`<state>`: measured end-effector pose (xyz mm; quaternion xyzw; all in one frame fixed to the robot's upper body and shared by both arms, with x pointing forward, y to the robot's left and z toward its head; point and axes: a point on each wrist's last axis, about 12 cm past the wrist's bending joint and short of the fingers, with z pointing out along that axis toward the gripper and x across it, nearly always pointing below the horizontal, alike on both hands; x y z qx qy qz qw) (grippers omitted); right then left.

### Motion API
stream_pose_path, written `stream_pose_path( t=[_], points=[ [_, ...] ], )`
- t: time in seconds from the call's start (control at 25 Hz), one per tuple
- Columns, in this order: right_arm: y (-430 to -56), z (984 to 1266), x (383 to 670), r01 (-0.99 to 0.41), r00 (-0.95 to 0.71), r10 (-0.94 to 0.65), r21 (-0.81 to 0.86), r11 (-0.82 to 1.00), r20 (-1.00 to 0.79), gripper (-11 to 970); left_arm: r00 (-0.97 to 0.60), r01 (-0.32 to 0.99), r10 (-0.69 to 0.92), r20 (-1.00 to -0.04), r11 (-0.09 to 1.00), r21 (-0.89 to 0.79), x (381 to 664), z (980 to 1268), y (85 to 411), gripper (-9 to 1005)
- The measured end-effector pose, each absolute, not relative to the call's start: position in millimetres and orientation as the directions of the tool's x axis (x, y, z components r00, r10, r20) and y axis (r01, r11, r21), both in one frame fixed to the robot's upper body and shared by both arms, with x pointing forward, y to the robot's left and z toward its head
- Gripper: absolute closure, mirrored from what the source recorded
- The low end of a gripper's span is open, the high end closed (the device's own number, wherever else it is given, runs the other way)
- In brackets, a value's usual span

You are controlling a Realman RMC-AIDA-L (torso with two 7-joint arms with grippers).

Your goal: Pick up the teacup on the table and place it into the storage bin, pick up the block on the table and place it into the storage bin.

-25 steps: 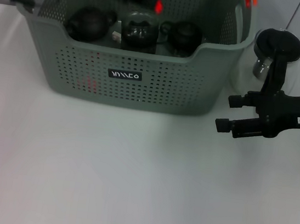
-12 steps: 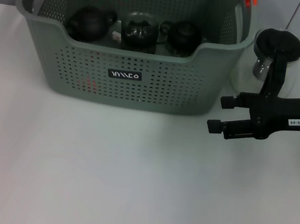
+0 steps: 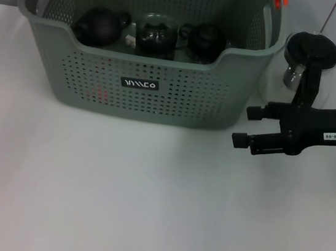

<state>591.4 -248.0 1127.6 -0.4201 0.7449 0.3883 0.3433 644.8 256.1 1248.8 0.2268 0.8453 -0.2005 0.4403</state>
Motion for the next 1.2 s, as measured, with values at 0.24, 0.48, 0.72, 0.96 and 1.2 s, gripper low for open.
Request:
stream_pose_path(
  t=[0.24, 0.48, 0.72, 0.96, 1.2],
  points=[
    [-250, 1132, 588, -0.905, -0.377, -0.303, 0.278, 0.322, -0.875, 40, -0.271, 0.776, 0.125, -0.954, 0.616, -0.139, 580, 1253, 254, 249],
    [-251, 1136, 580, -0.925, -0.343, -0.259, 0.275, 0.263, -0.903, 41, -0.251, 0.881, 0.018, -0.968, 0.419, -0.221, 538, 1213, 266, 78],
    [-256, 1137, 573, -0.943, -0.304, -0.258, 0.251, 0.219, -0.917, 42, -0.237, 0.908, -0.125, -0.963, 0.325, -0.265, 509, 1160, 287, 50],
    [-267, 1129, 565, -0.964, -0.219, -0.282, 0.162, 0.211, -0.934, 43, -0.177, 0.93, -0.122, -0.977, 0.305, -0.206, 492, 1116, 277, 49],
    [-270, 1112, 562, -0.952, -0.228, -0.309, 0.146, 0.267, -0.923, 42, -0.21, 0.935, -0.004, -0.978, 0.29, -0.202, 502, 1087, 251, 49]
  ],
)
